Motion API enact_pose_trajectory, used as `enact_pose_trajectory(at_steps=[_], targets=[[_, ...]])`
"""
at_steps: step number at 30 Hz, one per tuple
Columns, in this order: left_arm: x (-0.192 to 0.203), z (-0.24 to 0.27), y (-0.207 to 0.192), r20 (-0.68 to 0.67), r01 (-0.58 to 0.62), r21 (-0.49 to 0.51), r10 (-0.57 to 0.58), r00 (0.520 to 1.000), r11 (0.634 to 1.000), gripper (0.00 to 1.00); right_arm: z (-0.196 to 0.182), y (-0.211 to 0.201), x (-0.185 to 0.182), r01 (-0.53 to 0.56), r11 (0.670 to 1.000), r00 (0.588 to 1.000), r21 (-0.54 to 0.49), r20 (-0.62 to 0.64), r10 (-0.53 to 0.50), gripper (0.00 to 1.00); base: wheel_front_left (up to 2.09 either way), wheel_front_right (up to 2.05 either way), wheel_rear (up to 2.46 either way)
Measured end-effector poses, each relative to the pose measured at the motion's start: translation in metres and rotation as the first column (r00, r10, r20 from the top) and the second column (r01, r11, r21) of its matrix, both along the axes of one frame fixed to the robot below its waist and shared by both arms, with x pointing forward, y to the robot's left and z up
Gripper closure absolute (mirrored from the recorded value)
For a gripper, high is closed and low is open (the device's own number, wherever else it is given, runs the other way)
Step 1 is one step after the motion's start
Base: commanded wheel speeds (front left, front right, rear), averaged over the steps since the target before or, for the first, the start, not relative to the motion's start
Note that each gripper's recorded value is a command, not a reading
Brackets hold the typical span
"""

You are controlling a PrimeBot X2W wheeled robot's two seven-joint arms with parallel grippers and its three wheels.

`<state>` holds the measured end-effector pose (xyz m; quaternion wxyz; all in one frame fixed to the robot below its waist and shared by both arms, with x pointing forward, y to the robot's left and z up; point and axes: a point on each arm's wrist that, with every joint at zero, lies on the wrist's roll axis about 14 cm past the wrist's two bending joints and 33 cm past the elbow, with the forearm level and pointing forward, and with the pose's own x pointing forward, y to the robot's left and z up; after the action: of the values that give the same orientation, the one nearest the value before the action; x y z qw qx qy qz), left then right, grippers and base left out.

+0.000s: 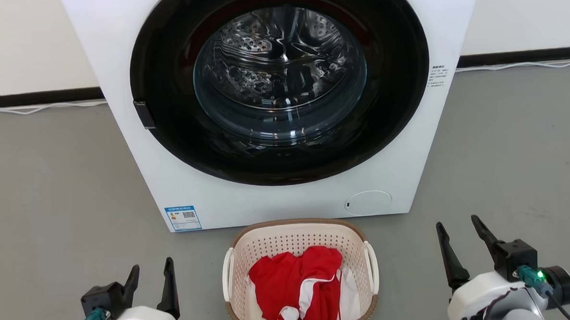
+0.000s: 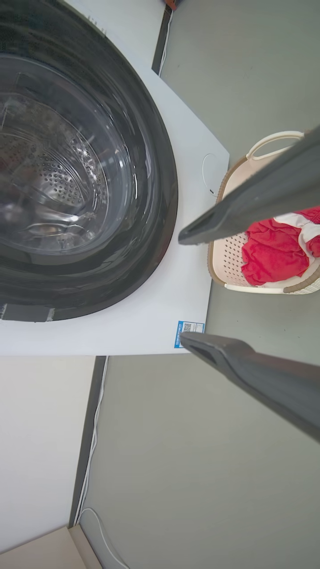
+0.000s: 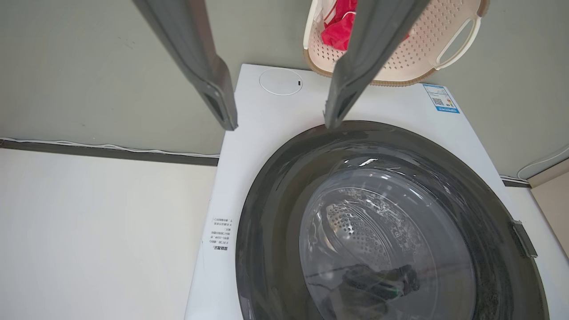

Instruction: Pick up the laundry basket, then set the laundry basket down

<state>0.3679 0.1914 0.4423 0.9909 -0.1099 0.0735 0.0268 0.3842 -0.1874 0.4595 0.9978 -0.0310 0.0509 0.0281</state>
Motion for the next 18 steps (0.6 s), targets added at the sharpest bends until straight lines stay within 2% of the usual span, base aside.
enact_pose_trajectory(at_steps=[18], targets=[[-0.016,0.002,0.006,0.015,-0.028,-0.016,0.029,0.999,0.999,0.0,0.0,-0.001,-0.013,0.004,1.0,1.0,0.002,0.005,-0.004,0.0,0.0,0.0,0.0]])
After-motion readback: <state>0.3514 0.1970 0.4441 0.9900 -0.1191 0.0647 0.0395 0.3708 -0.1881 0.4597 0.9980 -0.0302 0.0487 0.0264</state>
